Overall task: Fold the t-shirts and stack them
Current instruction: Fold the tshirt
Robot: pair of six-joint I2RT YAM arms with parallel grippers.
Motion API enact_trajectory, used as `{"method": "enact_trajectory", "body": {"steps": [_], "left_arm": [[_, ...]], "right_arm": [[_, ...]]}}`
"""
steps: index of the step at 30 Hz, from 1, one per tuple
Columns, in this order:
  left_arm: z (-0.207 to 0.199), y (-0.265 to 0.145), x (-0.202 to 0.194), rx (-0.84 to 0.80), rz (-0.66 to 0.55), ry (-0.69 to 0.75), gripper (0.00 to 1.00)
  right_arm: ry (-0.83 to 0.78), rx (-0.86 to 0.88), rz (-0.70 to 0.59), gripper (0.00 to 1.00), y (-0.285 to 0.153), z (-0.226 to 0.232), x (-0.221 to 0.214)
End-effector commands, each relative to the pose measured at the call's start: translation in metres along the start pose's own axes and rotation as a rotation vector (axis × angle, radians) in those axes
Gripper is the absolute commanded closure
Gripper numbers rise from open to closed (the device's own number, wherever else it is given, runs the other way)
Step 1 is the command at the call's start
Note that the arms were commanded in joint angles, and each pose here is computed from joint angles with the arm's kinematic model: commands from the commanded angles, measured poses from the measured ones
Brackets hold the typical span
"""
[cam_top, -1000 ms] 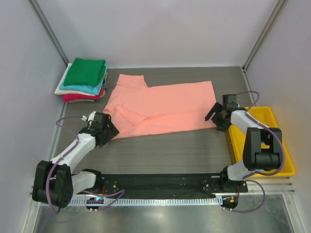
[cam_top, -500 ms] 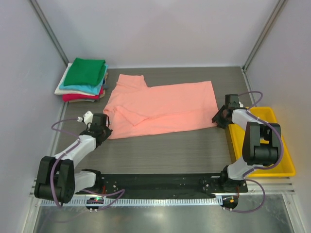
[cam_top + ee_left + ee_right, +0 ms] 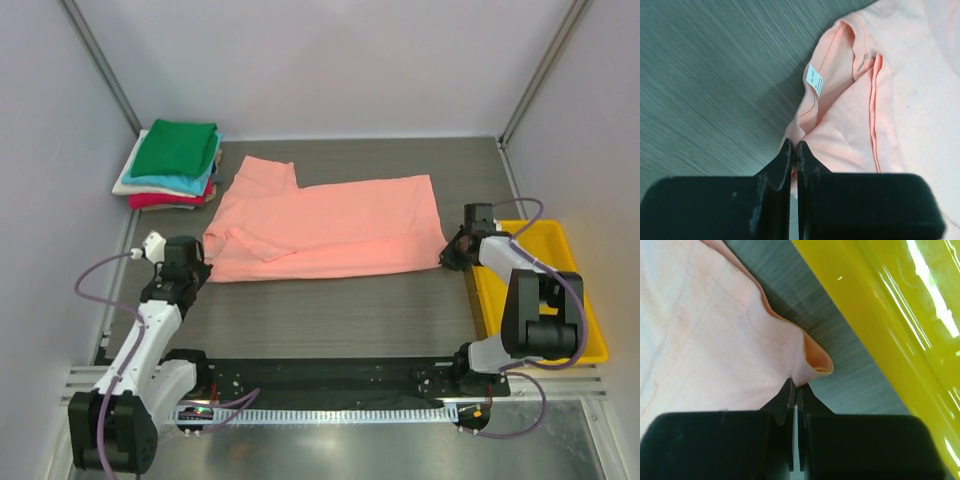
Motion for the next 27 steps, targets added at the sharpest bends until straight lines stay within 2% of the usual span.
{"method": "enact_trajectory", "body": {"steps": [1,5,7,9,11,12,14,15,16,19,20,22,27], "left_arm": [[0.009,-0.017,0.019,0.057,-0.048,-0.025,1.00],[0.014,-0.034,0.019,0.047,-0.029,-0.048,0.98],[0.017,-0.042,0.020,0.049,-0.019,-0.050,0.79],[0.013,-0.055,0.025,0.038,-0.017,-0.052,0.37],[0.016,-0.066,0.028,0.050,-0.007,-0.026,0.25],[0.014,-0.072,0.033,0.040,-0.020,-0.003,0.19],[-0.001,-0.086,0.042,-0.050,-0.029,0.016,0.15],[-0.009,-0.089,0.044,-0.097,-0.019,0.060,0.14],[-0.025,-0.088,0.048,-0.171,-0.020,0.077,0.14],[-0.056,-0.073,0.040,-0.271,0.084,0.111,0.14],[-0.072,-0.057,0.036,-0.238,0.155,0.133,0.14],[-0.100,-0.049,0.030,-0.270,0.238,0.194,0.13],[-0.184,-0.004,0.017,-0.244,0.219,0.415,0.13]], "right_arm": [[0.020,-0.021,-0.016,0.99,-0.021,-0.007,-0.007],[0.043,0.003,-0.006,0.99,-0.035,-0.010,-0.024],[0.054,0.062,0.001,0.99,-0.050,-0.006,-0.032],[0.059,0.084,0.000,0.81,-0.060,-0.005,-0.036],[0.055,0.113,-0.036,0.56,-0.079,-0.004,-0.035],[0.051,0.113,-0.055,0.33,-0.087,-0.004,-0.033],[0.042,0.114,-0.106,0.20,-0.106,-0.004,-0.025],[0.036,0.125,-0.127,0.19,-0.112,-0.002,-0.020],[0.025,0.139,-0.152,0.19,-0.118,0.000,-0.015],[-0.017,0.221,-0.222,0.19,-0.132,0.016,0.008],[-0.040,0.236,-0.243,0.19,-0.137,0.020,0.016],[-0.057,0.235,-0.233,0.19,-0.133,0.023,0.022],[-0.117,0.264,-0.217,0.20,-0.136,0.030,0.028]]}}
Point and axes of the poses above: each gripper's point midway between its finger pads, its own y axis out along the fingers, its own z axis along the line the jaws close on, x = y × z, the point moved 6 cm from there along -y, back along the fingers, and after that the axes turned 14 degrees about -y, right-handed, at the moved point
